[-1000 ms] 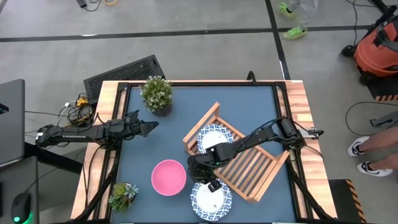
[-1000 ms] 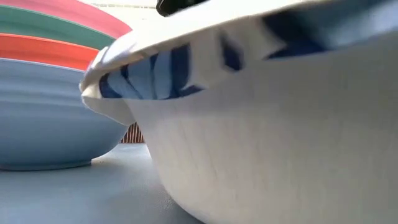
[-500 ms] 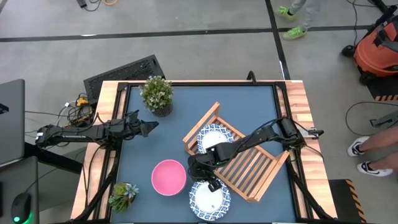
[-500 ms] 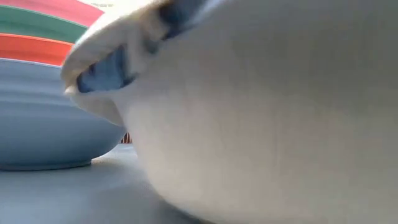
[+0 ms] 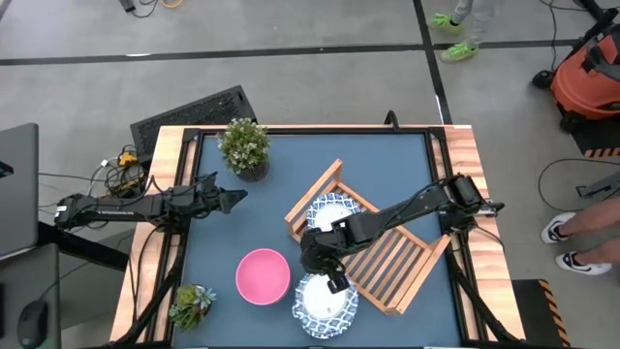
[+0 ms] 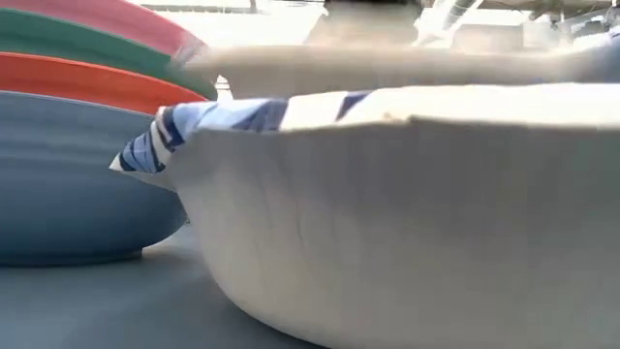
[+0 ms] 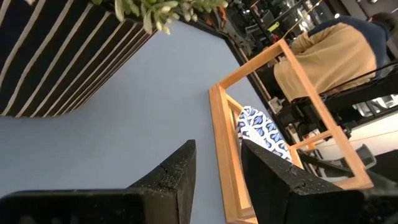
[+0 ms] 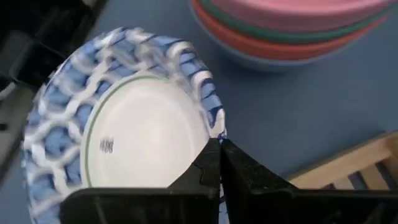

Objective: Place and stack bowls onto a shelf
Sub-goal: Stack the blue patterned bowl on the top of the blue patterned bowl on the shelf

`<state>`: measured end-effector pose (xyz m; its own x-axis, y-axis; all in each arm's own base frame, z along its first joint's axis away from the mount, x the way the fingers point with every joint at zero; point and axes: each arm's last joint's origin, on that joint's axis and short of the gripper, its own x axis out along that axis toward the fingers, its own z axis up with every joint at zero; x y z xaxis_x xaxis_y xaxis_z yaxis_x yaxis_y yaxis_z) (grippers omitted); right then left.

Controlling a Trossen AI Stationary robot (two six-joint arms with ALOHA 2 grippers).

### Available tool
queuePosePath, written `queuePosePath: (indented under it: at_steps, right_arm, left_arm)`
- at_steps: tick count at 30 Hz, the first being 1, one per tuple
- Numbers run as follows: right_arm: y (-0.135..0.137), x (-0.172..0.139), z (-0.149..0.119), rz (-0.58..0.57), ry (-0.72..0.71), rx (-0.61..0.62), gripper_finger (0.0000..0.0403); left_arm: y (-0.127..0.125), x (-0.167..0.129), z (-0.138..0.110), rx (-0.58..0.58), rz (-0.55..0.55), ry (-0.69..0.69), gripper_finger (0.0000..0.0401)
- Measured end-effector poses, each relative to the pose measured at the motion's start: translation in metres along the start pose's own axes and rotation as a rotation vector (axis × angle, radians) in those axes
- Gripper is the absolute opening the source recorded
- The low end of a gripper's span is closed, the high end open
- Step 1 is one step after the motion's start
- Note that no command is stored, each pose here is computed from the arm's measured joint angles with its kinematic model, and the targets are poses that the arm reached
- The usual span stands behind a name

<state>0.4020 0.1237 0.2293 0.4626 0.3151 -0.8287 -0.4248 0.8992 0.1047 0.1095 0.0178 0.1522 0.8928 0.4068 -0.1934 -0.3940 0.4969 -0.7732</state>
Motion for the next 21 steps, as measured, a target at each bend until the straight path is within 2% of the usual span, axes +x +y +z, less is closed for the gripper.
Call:
queuePosePath:
  at_steps: [3,10,16,21]
  right_arm:
    - [0.002,-0.012,-0.005,0.001,0.055,0.040,0.0018]
    - [0.001,-0.061,-0.007,-0.065,0.045,0.119,0.0018]
    - [-0.021,-0.108,-0.015,-0.196,0.020,0.239,0.0018]
    - [-0.055,-0.140,-0.037,-0.292,0.041,0.421,0.0018]
  left_arm:
    - [0.000,0.000,0.000,0.000,0.005,0.003,0.0112]
    - [0.000,0.001,-0.001,-0.007,0.007,0.007,0.0112]
    - [0.000,0.001,-0.001,-0.007,0.006,0.008,0.0112]
    - [0.000,0.001,-0.001,-0.008,0.004,0.007,0.0112]
